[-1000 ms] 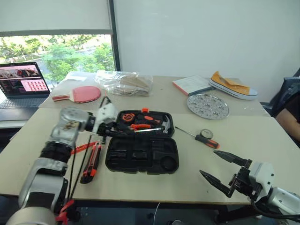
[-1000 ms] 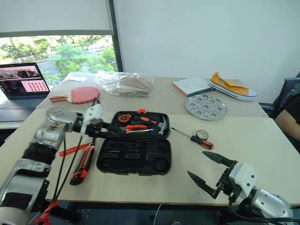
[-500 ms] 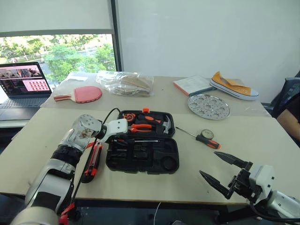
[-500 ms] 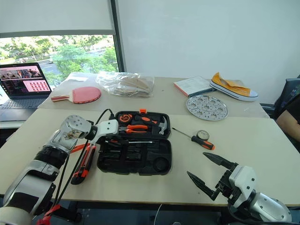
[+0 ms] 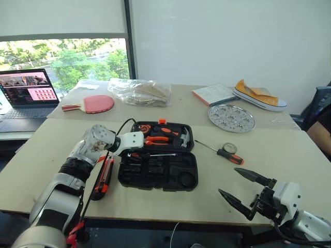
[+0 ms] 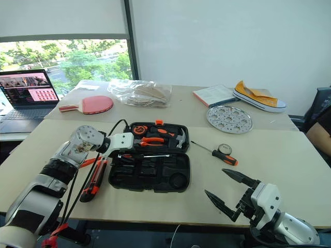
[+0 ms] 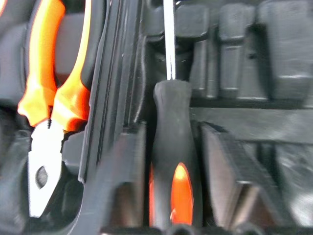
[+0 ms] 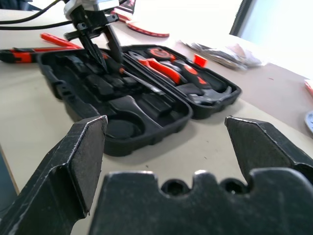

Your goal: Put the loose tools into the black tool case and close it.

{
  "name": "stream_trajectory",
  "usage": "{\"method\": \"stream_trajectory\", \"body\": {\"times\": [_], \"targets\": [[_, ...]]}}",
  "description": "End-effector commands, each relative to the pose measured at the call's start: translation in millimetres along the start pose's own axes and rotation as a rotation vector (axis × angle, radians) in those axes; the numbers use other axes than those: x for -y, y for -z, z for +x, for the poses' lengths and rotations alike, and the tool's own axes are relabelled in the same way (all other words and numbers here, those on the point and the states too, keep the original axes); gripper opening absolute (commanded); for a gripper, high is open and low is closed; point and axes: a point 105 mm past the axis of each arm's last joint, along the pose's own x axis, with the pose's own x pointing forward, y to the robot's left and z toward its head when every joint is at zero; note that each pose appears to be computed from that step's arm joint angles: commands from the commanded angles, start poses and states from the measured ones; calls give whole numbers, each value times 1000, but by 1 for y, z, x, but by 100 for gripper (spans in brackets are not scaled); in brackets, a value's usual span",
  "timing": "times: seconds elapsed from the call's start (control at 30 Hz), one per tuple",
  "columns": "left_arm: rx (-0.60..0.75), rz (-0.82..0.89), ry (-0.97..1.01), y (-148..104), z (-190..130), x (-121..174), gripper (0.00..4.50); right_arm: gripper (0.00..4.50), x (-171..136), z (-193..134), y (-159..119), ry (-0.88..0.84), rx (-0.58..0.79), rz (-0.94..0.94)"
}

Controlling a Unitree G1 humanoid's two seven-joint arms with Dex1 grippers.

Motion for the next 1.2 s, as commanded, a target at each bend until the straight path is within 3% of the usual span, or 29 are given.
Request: {"method": "stream_trajectory", "body": {"times": [0.03, 0.27, 0.37, 0.43, 0.6, 0.67, 1.03, 1.2], "targets": [[194, 32, -115, -26, -17, -14, 377, 450, -1, -2, -8, -7, 22, -22], [248, -10, -187, -16, -38, -19, 377, 450, -4, -7, -4, -10, 8, -3], [304, -96, -182, -15, -33, -17, 303, 450, -4, -8, -2, -9, 4, 2], [318, -133, -175, -14, -28, -16, 224, 450, -3, -8, -1, -9, 3, 3], [282, -185, -181, -5, -16, -13, 51, 450, -1, -7, -1, -4, 3, -2], [264, -208, -173, 0, -11, -10, 6, 450, -1, -7, -1, -3, 2, -3], [203, -253, -111, 9, 12, 11, 6, 450, 0, -4, 1, 11, 4, 1], [81, -236, -50, 19, 27, 30, 6, 450, 0, -5, 2, 18, 7, 0]]}}
